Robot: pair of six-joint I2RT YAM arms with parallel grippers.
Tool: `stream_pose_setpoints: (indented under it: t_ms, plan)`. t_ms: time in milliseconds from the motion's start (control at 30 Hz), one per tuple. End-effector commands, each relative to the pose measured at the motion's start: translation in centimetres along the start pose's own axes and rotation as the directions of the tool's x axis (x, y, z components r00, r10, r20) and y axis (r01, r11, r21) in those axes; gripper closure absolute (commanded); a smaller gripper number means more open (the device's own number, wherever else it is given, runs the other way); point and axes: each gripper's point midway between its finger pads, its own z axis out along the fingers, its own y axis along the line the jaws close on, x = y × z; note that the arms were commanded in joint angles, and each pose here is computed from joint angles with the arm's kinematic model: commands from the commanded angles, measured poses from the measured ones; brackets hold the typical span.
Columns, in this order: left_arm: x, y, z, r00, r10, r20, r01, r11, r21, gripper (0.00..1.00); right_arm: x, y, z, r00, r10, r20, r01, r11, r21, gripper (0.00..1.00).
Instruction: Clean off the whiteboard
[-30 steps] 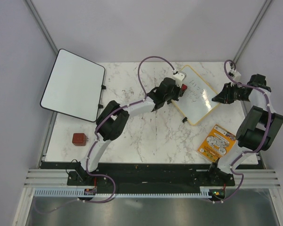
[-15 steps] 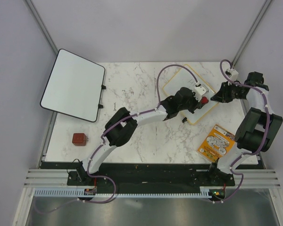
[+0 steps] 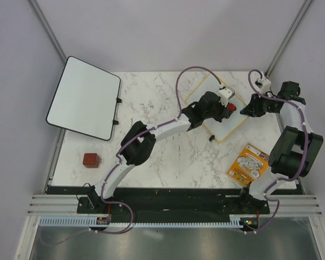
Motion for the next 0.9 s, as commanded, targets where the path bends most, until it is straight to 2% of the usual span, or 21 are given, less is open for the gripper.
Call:
stream_pose_setpoints:
  t_ms: [0, 167, 267, 400, 533, 667, 767, 867]
  plan:
    - [3.4, 9.8, -0.9, 0.987, -0.143, -0.073, 0.121, 0.961, -0.25, 0.98, 5.5, 3.0, 0.8, 0.977, -0.059, -0.206, 0.044, 0.996, -0.074, 1.0]
    - [5.0, 13.7, -2.1, 0.963, -0.255, -0.09, 0.212, 0.918, -0.336, 0.98, 5.1, 3.5, 0.3, 0.978, -0.076, -0.196, 0.061, 0.995, -0.078, 1.0]
    - [5.4, 14.2, -2.1, 0.954, -0.287, -0.093, 0.243, 0.914, -0.326, 0.98, 5.0, 3.7, 0.1, 0.978, -0.079, -0.195, 0.064, 0.995, -0.081, 1.0]
    - [5.4, 10.3, -1.1, 0.957, -0.247, -0.156, 0.215, 0.957, -0.194, 0.98, 4.9, 3.7, 0.0, 0.977, -0.085, -0.196, 0.07, 0.994, -0.079, 1.0]
    - [5.7, 3.6, -0.7, 0.971, -0.131, -0.201, 0.121, 0.991, -0.063, 0.98, 4.8, 3.8, -0.2, 0.977, -0.088, -0.196, 0.073, 0.994, -0.08, 1.0]
    - [6.5, -2.1, -0.9, 0.97, -0.082, -0.23, 0.1, 0.993, 0.067, 0.98, 4.9, 3.9, -0.2, 0.976, -0.089, -0.197, 0.074, 0.994, -0.083, 1.0]
    - [6.9, -4.3, -1.4, 0.971, -0.062, -0.232, 0.09, 0.989, 0.114, 0.98, 4.9, 3.9, -0.2, 0.976, -0.089, -0.2, 0.074, 0.994, -0.084, 1.0]
    - [7.1, -3.9, -1.5, 0.971, -0.086, -0.225, 0.111, 0.989, 0.101, 0.98, 4.8, 3.8, -0.2, 0.976, -0.09, -0.198, 0.076, 0.994, -0.082, 1.0]
